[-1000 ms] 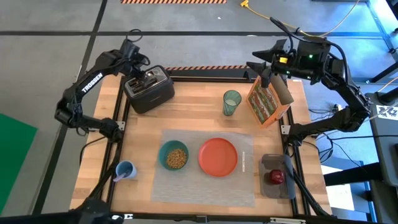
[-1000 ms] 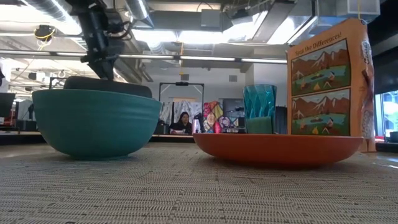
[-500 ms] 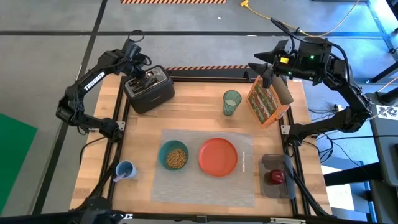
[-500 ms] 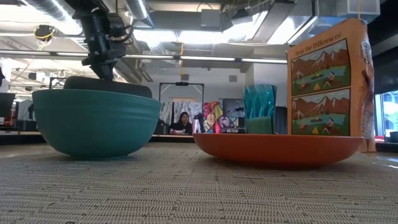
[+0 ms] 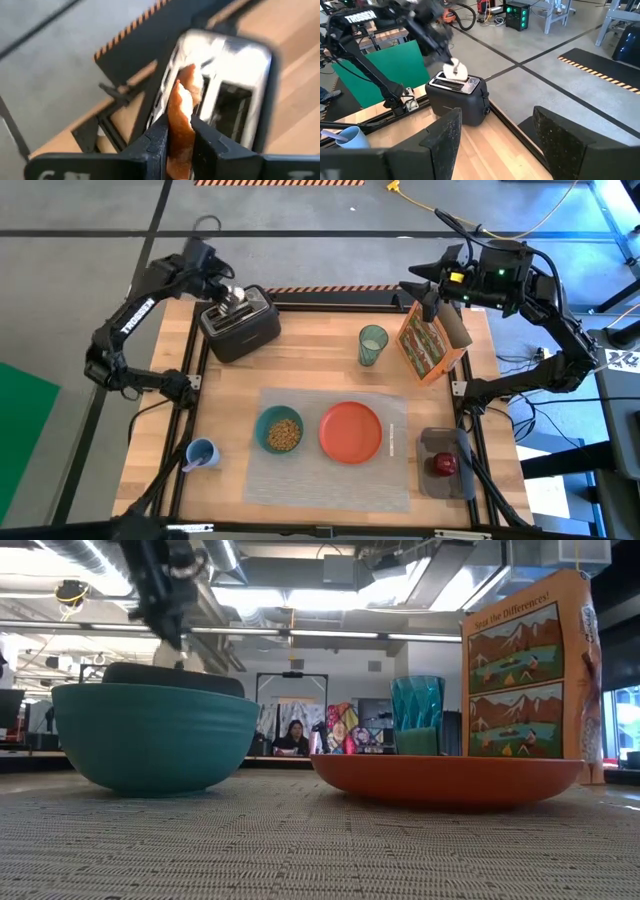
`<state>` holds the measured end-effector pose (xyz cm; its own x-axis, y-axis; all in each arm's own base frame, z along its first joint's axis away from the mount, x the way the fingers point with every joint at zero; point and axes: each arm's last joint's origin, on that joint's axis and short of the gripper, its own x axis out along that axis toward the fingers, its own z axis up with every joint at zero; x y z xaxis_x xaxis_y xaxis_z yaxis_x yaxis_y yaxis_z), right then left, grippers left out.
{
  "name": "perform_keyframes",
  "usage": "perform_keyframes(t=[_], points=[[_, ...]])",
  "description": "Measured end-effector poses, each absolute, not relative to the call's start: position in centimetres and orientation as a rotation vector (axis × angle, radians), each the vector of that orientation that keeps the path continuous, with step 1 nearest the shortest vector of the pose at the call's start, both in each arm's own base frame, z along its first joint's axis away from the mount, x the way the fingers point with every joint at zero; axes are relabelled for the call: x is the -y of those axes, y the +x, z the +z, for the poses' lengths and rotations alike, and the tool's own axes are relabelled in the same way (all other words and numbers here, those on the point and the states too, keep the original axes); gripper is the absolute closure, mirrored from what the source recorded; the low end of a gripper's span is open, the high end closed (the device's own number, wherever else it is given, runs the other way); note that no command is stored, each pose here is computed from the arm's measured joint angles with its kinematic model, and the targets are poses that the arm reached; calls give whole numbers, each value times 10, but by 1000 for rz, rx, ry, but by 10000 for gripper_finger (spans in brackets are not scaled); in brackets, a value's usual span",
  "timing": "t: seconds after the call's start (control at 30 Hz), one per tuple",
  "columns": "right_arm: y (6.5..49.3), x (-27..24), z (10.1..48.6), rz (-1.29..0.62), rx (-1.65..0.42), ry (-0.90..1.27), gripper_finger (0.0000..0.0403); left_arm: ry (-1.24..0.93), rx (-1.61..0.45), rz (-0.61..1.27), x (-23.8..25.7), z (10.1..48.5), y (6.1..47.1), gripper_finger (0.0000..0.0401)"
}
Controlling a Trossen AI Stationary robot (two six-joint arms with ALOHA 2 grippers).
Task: Arrange a breakfast setting
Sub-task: Put the toasted bread from the toaster into the orange plate
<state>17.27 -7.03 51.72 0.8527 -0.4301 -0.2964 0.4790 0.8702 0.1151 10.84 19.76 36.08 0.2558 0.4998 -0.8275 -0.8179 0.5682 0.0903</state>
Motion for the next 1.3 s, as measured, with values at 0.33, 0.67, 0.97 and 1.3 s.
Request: perform_keyframes(t=[0.33,0.67,0.97,1.3], points=[[174,71,517,-489,-262,192,166,-406,-613,543,-155,426,118,345],[174,70,517,-467,-258,227,166,-403,-512,118,-108,393,204,344],[170,69,515,-484,-286,251,166,-296,-460,-61,-57,335,308,344],[160,65,512,-500,-332,256,166,-326,-717,-156,-29,250,385,344]])
